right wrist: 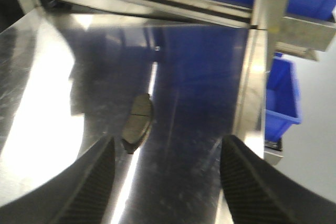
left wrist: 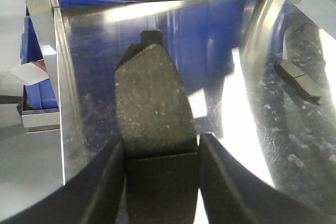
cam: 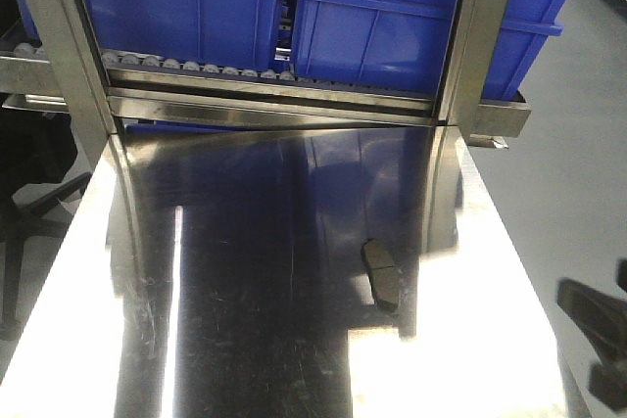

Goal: Move and align brake pads A on conveyor
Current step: 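Lower the right gripper onto the other brake pad and close it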

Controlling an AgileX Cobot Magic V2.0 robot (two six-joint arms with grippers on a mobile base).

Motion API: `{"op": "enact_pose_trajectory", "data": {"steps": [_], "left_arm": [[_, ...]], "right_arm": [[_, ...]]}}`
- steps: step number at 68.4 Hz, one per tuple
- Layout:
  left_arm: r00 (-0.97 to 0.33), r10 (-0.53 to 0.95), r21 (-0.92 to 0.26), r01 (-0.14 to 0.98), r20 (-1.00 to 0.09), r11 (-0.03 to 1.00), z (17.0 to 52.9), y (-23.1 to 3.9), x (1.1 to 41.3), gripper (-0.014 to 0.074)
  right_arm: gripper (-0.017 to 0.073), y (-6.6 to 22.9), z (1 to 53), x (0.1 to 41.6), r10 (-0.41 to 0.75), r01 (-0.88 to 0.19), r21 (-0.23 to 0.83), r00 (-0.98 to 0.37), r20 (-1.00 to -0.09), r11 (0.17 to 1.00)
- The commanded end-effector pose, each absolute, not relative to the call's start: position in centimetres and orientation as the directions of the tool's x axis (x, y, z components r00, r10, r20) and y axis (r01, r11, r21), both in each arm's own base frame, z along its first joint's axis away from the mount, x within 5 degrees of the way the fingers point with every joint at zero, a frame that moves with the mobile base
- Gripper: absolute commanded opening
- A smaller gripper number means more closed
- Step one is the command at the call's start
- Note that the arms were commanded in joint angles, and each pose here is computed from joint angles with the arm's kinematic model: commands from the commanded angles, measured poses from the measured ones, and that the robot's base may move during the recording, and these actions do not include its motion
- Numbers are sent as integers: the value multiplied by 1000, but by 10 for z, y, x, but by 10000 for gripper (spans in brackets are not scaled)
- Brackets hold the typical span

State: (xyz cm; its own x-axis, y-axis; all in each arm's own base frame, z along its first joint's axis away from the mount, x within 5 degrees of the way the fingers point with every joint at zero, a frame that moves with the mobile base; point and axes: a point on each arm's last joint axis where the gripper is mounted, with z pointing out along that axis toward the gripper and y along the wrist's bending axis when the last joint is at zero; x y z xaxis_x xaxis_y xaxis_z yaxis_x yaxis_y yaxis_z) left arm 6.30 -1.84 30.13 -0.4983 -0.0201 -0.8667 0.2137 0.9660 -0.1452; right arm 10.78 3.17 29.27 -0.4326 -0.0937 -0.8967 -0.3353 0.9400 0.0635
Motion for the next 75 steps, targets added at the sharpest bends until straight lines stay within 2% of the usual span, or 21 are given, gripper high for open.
{"op": "enact_pose_trajectory", "data": {"steps": [1,11,20,34,42,51,56,65,75], "left_arm": [[-407,-49,-156,235,-912,959,317,-20,66,-7],[-407,-49,-156,235,-912,959,317,-20,66,-7],[-407,-49,-156,235,-912,959,317,-20,66,-7],[-407,-49,-156,235,-912,959,317,-20,66,-7],[-407,-49,-156,235,-912,959,317,-20,66,-7],[-407,-49,-156,235,-912,959,317,-20,66,-7],[-407,-49,-156,235,-912,959,317,-20,66,-7],[-407,-49,-156,235,-912,959,317,-20,66,-7],[-407,-49,-156,235,-912,959,317,-20,66,-7]], "right_arm": [[423,38,315,134,-92,-383,75,-398,-913,921],[423,49,328,175,-81,-459,152,-449,-890,875],[423,53,333,209,-79,-468,191,-498,-863,863],[423,90,332,245,-222,-561,120,-504,-835,819],[423,113,322,262,-254,-535,116,-568,-782,837],[423,128,306,282,-221,-417,137,-700,-679,899],[423,134,299,292,-235,-368,99,-755,-612,924],[423,147,283,309,-308,-350,-10,-810,-499,937],[424,161,267,323,-306,-341,9,-853,-422,940]]}}
